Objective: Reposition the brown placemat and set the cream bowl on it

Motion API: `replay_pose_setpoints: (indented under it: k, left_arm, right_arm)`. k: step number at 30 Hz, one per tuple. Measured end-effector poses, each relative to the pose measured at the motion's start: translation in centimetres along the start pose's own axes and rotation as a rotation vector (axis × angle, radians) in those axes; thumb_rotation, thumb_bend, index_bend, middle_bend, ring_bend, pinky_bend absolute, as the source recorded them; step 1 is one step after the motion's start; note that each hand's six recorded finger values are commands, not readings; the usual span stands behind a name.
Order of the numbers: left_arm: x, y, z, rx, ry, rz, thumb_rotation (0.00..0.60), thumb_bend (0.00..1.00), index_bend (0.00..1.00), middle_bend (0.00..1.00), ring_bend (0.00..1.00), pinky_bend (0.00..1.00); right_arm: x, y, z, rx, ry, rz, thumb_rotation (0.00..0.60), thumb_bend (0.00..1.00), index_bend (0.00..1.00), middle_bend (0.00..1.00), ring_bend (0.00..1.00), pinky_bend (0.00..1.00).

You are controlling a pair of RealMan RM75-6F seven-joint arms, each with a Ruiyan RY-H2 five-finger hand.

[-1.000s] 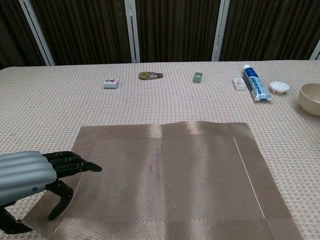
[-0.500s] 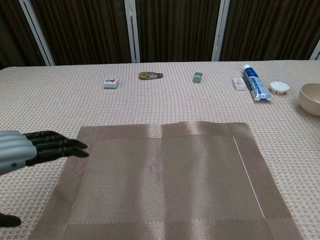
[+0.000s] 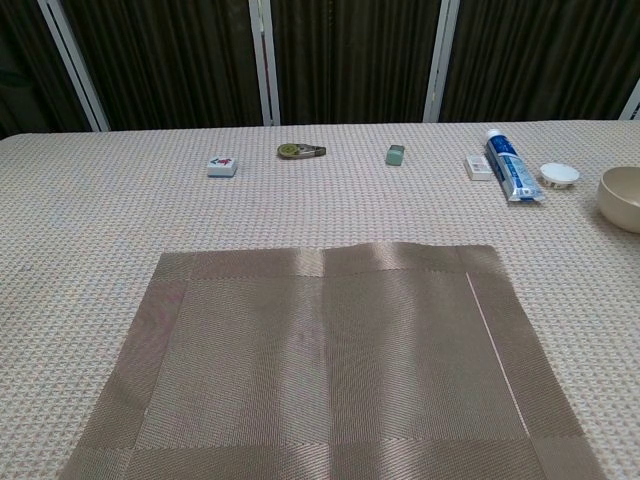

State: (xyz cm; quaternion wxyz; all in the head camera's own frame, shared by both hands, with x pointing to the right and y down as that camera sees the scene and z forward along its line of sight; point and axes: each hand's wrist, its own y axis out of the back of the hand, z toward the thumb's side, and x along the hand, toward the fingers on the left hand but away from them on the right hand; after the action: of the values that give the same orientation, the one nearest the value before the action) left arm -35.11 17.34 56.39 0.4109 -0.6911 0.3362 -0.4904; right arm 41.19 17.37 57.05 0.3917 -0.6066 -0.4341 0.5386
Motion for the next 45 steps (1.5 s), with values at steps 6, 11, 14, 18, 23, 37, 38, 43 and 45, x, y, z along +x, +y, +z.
replay_pose_setpoints:
  k: [6,11,14,18,23,37,38,43,45]
  left_arm:
    - [-0.4,1.7,-3.0,0.019,0.178,0.128,0.600,0.00,0.00,0.00,0.00,0.00]
    - [-0.7,1.9,-4.5,0.029,0.242,0.143,0.600,0.00,0.00,0.00,0.00,0.00]
    - [-0.6,1.8,-4.9,0.035,0.251,0.138,0.600,0.00,0.00,0.00,0.00,0.00]
    - [-0.6,1.6,-5.1,0.030,0.259,0.126,0.600,0.00,0.00,0.00,0.00,0.00]
    - [-0.4,1.7,-5.3,0.033,0.259,0.129,0.600,0.00,0.00,0.00,0.00,0.00]
    - [-0.2,1.4,-5.4,0.025,0.259,0.115,0.600,0.00,0.00,0.00,0.00,0.00]
    - [-0.2,1.4,-5.4,0.025,0.260,0.115,0.600,0.00,0.00,0.00,0.00,0.00]
    - [-0.2,1.3,-5.4,0.022,0.263,0.114,0.600,0.00,0.00,0.00,0.00,0.00]
    - [-0.2,1.4,-5.4,0.024,0.263,0.116,0.600,0.00,0.00,0.00,0.00,0.00]
  right_arm:
    - [-2.8,-1.5,0.1,0.023,0.008,0.090,0.600,0.00,0.17,0.00,0.00,0.00]
    - [-5.7,-3.5,-0.9,0.074,-0.023,0.190,0.600,0.00,0.21,0.00,0.00,0.00]
    - [-7.6,-4.8,-2.1,0.120,-0.056,0.239,0.600,0.00,0.24,0.00,0.00,0.00]
    - [-9.9,-6.6,-3.5,0.165,-0.107,0.286,0.600,0.00,0.27,0.00,0.00,0.00]
    - [-11.4,-8.4,-4.2,0.190,-0.139,0.310,0.600,0.00,0.31,0.00,0.00,0.00]
    - [-13.3,-11.7,-4.4,0.313,-0.142,0.319,0.600,0.23,0.57,0.00,0.00,0.00]
    - [-13.4,-11.8,-4.3,0.312,-0.140,0.319,0.600,0.25,0.58,0.00,0.00,0.00]
    - [-13.8,-12.5,-4.0,0.306,-0.130,0.322,0.600,0.35,0.64,0.00,0.00,0.00]
    - [-13.9,-12.7,-3.9,0.304,-0.124,0.322,0.600,0.36,0.65,0.00,0.00,0.00]
